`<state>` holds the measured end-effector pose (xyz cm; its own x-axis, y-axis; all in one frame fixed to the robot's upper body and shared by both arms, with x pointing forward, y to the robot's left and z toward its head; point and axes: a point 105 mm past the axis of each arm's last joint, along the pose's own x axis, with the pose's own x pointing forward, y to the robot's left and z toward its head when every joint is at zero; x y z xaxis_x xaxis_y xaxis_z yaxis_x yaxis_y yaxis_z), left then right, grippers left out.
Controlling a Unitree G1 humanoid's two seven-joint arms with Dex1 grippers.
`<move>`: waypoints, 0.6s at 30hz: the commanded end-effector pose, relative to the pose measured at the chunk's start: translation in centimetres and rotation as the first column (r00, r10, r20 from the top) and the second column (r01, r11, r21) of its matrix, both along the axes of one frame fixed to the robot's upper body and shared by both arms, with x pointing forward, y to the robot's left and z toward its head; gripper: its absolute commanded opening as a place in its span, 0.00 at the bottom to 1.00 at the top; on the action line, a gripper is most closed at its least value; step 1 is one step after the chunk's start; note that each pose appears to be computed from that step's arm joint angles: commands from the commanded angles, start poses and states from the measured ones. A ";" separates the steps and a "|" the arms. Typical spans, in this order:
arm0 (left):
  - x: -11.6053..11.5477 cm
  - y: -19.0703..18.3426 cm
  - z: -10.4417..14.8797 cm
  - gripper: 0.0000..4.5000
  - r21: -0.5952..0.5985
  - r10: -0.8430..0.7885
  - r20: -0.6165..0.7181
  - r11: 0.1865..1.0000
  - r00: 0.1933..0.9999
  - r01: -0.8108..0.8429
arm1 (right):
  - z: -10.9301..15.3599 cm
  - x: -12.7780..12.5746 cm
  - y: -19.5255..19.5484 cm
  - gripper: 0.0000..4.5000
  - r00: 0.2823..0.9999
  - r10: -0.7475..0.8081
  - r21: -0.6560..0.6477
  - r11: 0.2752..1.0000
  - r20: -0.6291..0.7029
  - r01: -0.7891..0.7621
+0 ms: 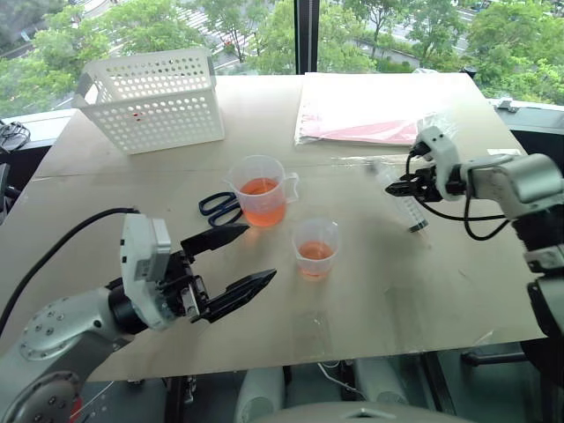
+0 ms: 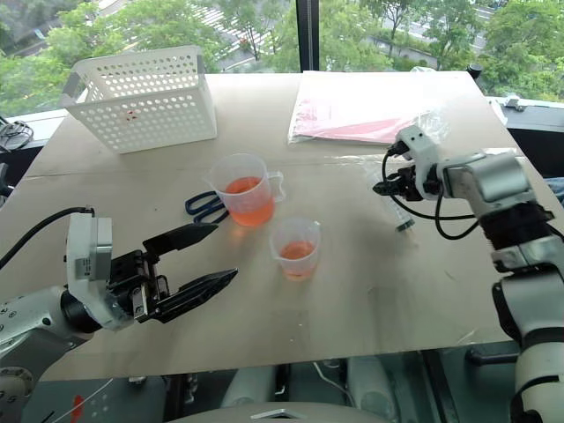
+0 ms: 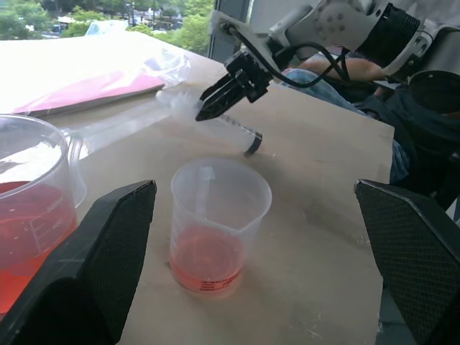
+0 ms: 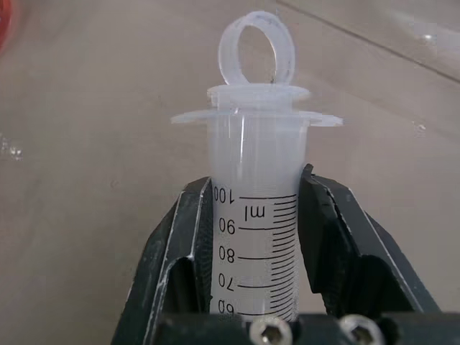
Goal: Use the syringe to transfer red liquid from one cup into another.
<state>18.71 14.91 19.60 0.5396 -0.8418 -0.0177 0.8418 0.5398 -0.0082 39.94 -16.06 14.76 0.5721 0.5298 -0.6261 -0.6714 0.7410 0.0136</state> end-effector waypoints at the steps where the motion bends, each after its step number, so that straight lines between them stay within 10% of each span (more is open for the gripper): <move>1: -0.5 -0.5 0.5 1.00 0.014 -0.013 0.046 1.000 0.999 0.013 | -0.4 0.5 -1.0 0.73 0.999 0.036 -0.048 0.998 -0.006 -0.037; 4: -0.6 -0.5 0.8 1.00 0.008 -0.005 0.055 1.000 0.998 0.005 | 0.3 0.4 -1.3 0.99 0.998 0.065 -0.034 0.997 -0.002 -0.065; 18: 1.9 6.0 -1.0 1.00 -0.053 0.434 -0.002 0.899 0.901 -0.434 | 6.6 -8.3 -4.5 0.99 0.884 0.101 0.290 0.922 0.457 -0.256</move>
<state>20.43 19.52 18.36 0.8055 -0.5924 0.0152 0.5918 0.8029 -0.0714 33.21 -20.06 19.15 0.6034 0.7740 -0.1920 -0.7888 0.6147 -0.0010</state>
